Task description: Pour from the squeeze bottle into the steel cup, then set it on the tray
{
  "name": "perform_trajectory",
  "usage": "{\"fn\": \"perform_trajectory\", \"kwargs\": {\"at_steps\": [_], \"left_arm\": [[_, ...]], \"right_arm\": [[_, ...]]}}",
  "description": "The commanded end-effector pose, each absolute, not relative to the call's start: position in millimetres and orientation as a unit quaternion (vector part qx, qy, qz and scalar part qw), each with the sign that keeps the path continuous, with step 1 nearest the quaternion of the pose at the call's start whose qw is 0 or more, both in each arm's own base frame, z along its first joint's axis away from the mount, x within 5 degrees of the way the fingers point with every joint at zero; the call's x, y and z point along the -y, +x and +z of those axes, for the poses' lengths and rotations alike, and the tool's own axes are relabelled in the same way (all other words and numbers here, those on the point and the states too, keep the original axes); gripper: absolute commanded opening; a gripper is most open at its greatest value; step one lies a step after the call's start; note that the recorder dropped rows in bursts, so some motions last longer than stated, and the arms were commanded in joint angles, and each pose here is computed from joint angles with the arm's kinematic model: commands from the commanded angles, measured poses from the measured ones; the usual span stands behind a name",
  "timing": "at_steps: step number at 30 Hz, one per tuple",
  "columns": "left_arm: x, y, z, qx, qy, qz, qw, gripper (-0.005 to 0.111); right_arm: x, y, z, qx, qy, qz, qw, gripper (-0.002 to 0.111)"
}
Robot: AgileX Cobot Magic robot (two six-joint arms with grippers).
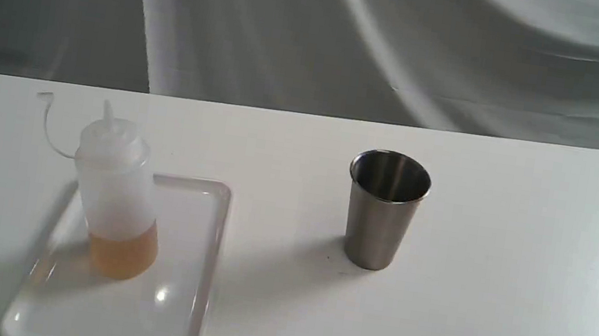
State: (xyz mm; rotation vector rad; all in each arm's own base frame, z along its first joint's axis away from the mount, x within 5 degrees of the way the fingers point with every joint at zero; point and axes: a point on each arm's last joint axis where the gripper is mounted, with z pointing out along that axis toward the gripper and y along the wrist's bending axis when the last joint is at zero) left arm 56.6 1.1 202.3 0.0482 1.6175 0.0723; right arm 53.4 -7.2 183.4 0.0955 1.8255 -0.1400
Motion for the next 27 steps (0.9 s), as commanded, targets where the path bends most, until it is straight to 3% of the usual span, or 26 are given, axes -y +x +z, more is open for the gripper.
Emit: {"fn": "perform_trajectory", "kwargs": {"at_steps": [1,27], "left_arm": [[-0.9,56.4,201.2,-0.723,0.022,0.030,0.690,0.008],[-0.9,56.4,201.2,-0.723,0.022,0.029,0.690,0.008]], "right_arm": [[4.6,53.3,182.3,-0.791,0.023,-0.047,0.610,0.000],[5.0,53.3,182.4,-0.791,0.031,-0.046,0.610,0.000]]}}
